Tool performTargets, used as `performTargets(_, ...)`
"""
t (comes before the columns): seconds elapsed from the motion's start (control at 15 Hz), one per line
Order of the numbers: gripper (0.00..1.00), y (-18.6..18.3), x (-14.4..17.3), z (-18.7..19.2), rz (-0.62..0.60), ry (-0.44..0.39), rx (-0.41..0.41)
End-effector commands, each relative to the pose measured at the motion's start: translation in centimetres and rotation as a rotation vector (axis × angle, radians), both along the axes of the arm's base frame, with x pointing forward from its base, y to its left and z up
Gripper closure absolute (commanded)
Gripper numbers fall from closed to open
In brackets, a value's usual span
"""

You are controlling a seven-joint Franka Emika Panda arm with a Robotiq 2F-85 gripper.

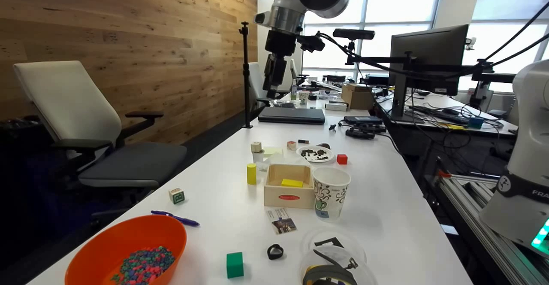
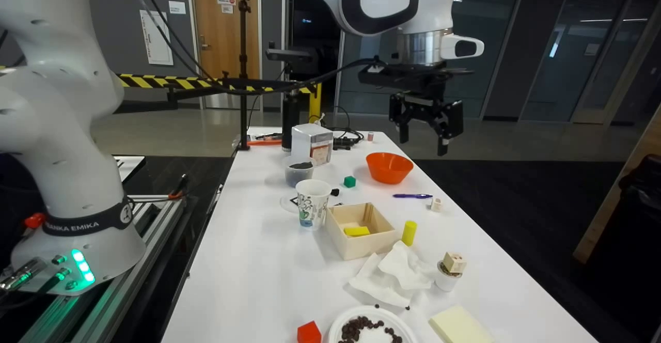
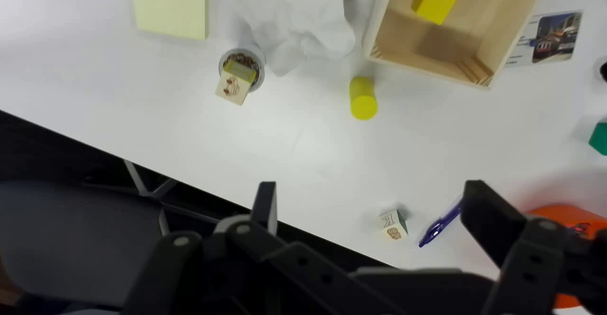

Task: Move the cube backwards

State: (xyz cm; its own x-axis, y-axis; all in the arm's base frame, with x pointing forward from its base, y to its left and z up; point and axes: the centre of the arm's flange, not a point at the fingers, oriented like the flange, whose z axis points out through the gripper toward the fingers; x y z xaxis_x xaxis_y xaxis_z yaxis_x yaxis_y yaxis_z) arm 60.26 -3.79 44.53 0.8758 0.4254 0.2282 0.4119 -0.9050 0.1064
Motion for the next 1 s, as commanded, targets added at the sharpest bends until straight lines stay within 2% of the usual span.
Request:
performTargets(0.0,0.00,1.5,6.5,-0.2,0.017,-0.021,0.063)
performTargets(0.4,0.00,7.5,11.1,-1.5,-0.110,-0.061,0.345)
performTargets(0.53,0.00,9.2,12.2,-1.6,-0.206,-0.088,0.363)
performTargets(0.6,0.00,8.0,9.5,-1.9,-0.129,-0.053,0.314)
performTargets(0.87,0.00,8.9,10.7,-2.2,-0.181,-0.066,0.341)
performTargets(0.93,0.00,8.4,10.6,-2.0,-0.210,-0.024,0.297)
